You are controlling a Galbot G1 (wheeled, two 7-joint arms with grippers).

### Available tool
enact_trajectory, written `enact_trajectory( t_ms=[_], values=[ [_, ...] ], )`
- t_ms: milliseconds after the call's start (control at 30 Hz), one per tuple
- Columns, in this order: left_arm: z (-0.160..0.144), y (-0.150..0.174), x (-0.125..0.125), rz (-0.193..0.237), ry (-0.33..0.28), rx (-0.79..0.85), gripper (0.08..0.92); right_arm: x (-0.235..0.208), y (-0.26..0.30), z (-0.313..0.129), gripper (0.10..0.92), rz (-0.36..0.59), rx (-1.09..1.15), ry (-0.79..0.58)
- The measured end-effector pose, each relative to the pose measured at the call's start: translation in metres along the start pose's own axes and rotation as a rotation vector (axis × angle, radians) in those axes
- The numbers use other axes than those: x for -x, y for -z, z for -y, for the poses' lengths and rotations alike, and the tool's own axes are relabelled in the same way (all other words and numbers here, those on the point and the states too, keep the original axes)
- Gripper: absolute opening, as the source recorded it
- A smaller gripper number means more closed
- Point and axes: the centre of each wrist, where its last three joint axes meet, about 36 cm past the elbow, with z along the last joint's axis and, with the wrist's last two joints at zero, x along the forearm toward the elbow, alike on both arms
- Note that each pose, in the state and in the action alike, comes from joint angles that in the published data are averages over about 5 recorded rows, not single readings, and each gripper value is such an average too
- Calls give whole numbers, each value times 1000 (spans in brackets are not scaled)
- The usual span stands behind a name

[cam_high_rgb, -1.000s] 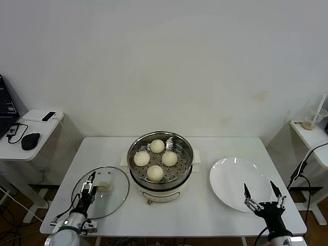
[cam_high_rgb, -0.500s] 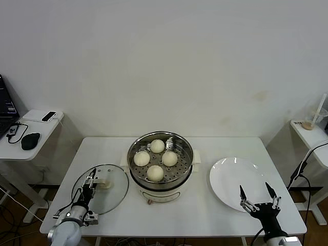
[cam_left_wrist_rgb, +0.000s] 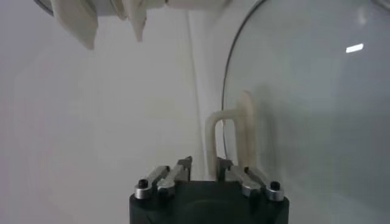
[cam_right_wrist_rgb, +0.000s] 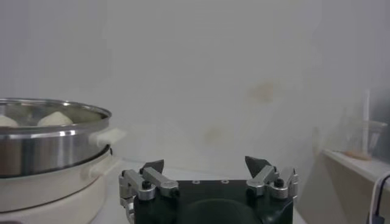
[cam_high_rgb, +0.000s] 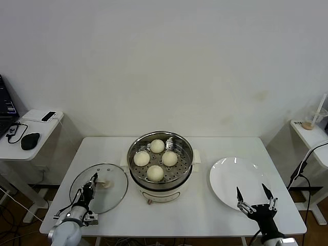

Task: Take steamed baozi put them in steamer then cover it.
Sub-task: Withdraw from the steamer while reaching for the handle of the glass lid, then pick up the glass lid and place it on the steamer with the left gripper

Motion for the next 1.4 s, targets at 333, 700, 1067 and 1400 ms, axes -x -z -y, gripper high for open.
enact_trajectory(
  t_ms=[333, 700, 1067, 1400],
  values=[
    [-12, -3, -8, -38, 78, -9, 137, -2, 0, -4, 823, 0, -15, 32],
    [-55, -8, -27, -103, 173, 17, 137, -4, -2, -5, 823, -13, -31, 69],
    [-121, -20, -36, -154, 225, 34, 137, -4, -3, -7, 823, -21, -50, 91],
    [-181, -3, -37, -121, 234, -40, 137, -3, -3, -9, 823, -29, -80, 89]
  ],
)
